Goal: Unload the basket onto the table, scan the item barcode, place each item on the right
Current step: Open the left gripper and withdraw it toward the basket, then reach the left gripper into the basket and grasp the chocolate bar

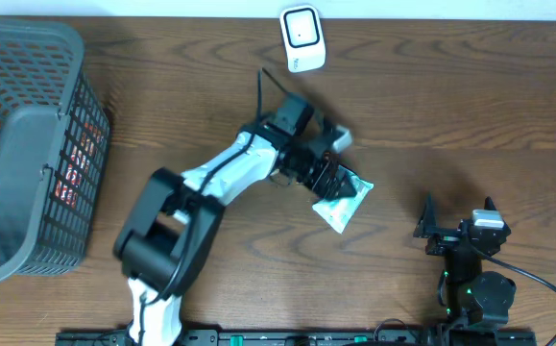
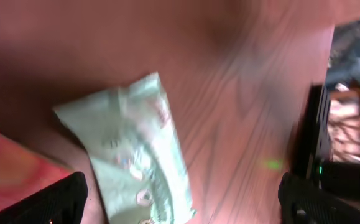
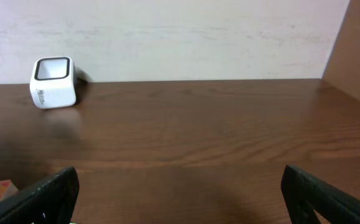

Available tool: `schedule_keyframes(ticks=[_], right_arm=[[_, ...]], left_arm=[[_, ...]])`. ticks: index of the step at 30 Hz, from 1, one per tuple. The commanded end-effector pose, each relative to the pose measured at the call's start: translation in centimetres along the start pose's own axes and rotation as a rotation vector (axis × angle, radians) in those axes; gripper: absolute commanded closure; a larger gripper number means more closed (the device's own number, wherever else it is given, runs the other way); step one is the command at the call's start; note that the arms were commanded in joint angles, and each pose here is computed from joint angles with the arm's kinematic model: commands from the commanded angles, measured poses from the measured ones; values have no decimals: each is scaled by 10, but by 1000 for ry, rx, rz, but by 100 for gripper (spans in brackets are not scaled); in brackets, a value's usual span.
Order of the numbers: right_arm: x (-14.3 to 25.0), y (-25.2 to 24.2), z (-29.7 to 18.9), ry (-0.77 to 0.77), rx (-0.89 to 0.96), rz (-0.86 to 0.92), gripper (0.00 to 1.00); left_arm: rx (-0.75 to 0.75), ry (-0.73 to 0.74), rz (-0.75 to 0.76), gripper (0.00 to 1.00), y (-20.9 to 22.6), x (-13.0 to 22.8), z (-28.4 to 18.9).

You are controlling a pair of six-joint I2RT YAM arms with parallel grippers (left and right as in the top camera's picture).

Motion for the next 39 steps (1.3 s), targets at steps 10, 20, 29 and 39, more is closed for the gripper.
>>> schedule_keyframes(ticks=[10, 20, 29, 39], right_arm=[[0, 0, 0, -2, -1, 2, 1], [0, 0, 0, -2, -1, 2, 1], [0, 0, 0, -2, -1, 2, 1], [0, 0, 0, -2, -1, 2, 1]], left_arm=[[-401, -519, 132, 2, -76, -69, -194], [-819, -991, -562, 2, -5, 44, -424], [-1129, -1072, -835, 2, 39, 163, -517], [-1405, -607, -900, 2, 94, 214, -510]])
Point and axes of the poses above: each gripper's point midway between its finger pads, its own z axis out along the fingers, its own y axis along the line the jaws close on, x = y × z, the point moved 6 cm from there along -z, back along the fingers, and after that the axes turned 3 degrees about -z, right-handed, at the moved point
